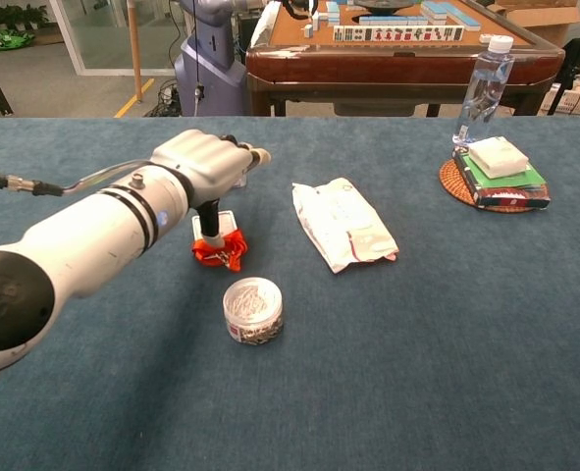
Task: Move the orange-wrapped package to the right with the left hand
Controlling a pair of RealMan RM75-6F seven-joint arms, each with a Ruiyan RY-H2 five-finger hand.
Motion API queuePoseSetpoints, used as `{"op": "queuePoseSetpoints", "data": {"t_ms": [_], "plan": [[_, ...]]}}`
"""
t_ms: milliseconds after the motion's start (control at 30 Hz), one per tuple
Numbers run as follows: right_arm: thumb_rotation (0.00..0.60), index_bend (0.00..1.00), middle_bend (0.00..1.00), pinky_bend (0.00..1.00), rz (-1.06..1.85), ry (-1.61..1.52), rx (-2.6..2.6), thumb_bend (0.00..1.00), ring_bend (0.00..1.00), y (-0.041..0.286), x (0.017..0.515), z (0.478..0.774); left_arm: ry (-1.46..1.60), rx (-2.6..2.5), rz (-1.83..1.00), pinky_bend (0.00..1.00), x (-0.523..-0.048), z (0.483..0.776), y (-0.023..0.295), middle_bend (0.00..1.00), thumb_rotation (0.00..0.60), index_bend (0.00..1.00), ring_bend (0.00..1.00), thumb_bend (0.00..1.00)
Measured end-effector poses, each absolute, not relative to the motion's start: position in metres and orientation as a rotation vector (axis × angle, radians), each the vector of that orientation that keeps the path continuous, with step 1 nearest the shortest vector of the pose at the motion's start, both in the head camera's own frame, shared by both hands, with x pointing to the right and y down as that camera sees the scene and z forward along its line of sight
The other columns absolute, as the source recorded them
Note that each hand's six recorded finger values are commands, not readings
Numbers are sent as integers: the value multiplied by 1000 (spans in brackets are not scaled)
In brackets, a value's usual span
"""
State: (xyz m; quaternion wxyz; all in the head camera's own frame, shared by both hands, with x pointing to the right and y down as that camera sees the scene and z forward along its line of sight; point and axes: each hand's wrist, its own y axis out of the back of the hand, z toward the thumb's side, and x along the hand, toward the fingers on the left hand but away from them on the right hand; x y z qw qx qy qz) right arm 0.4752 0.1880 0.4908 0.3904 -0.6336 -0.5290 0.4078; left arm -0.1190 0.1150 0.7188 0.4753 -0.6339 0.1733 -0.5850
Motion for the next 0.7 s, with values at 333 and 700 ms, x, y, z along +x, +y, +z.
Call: {"op": "queuePoseSetpoints", "data": {"t_ms": [333,700], "plan": [[600,103,299,487,1040,-1346,-1611,157,341,188,477,491,463,-1529,-1420,109,-117,707,109,0,600,0,0,0],[600,124,299,487,1068,-1299,-1610,157,342,189,469,499,501,-1457,-1485,152,-187,667,115,0,600,0,0,0]]}}
